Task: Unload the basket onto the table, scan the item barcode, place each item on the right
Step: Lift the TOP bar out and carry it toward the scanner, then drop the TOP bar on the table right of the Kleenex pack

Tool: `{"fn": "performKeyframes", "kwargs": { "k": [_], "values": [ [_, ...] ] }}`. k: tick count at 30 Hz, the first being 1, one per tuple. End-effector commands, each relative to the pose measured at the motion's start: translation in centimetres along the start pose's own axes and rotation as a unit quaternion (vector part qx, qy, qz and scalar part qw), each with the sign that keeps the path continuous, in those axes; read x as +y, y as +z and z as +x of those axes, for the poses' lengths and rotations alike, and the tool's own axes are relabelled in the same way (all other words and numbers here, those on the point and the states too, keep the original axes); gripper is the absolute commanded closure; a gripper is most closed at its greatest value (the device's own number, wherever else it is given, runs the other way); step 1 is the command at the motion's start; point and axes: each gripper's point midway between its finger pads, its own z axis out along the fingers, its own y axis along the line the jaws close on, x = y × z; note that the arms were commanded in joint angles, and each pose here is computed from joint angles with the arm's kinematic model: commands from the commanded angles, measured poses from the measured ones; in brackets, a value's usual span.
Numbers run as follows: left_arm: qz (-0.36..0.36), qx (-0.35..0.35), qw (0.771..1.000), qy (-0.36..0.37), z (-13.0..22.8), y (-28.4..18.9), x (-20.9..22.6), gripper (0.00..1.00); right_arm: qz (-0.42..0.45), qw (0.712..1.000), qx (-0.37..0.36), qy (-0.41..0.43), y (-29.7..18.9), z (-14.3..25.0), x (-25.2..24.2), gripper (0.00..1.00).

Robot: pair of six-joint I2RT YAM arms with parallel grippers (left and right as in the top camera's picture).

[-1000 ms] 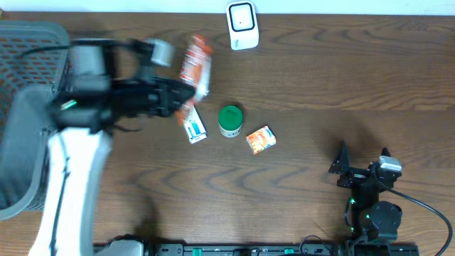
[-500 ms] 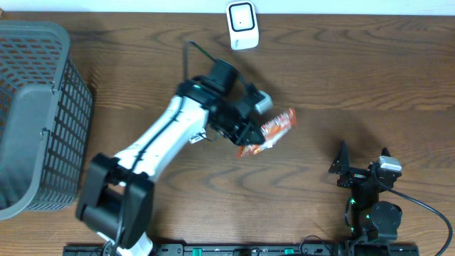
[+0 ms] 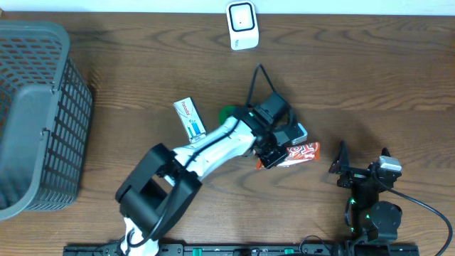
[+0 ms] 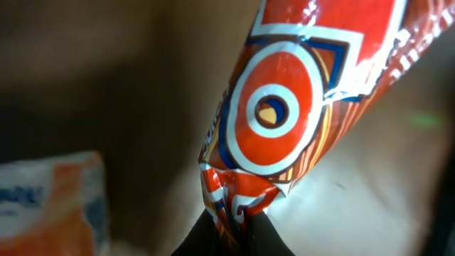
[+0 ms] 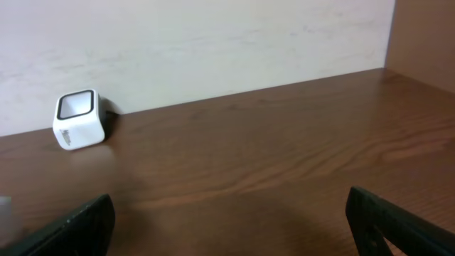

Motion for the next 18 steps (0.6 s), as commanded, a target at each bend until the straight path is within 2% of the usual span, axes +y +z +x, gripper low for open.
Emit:
{"fn": "performKeyframes", "kwargs": {
  "k": [1,5,6,8,13,18],
  "values": [
    [-0.112,0.015,0.990,-0.080,0.7,1.4,4.0,0.92,0.004,1.000,0.000,-0.005,0.0,0.0,-0.2,0.01],
    [-0.202,-0.006,0.964,-0.171,0.8,1.2,7.5,0.89,0.004,1.000,0.000,-0.005,0.0,0.0,-0.2,0.01],
    [-0.213,-0.011,0.959,-0.185,0.8,1.0,7.9,0.84,0.004,1.000,0.000,-0.005,0.0,0.0,-0.2,0.01],
    [-0.219,-0.023,0.954,-0.205,0.5,0.9,8.1,0.58,0.004,1.000,0.000,-0.005,0.0,0.0,-0.2,0.01],
    [-0.218,-0.033,0.951,-0.215,0.1,0.8,8.1,0.35,0.004,1.000,0.000,-0.005,0.0,0.0,-0.2,0.01],
    [-0.207,-0.044,0.954,-0.213,-0.6,0.1,7.5,0.31,0.004,1.000,0.000,-0.005,0.0,0.0,-0.2,0.01]
  ]
}}
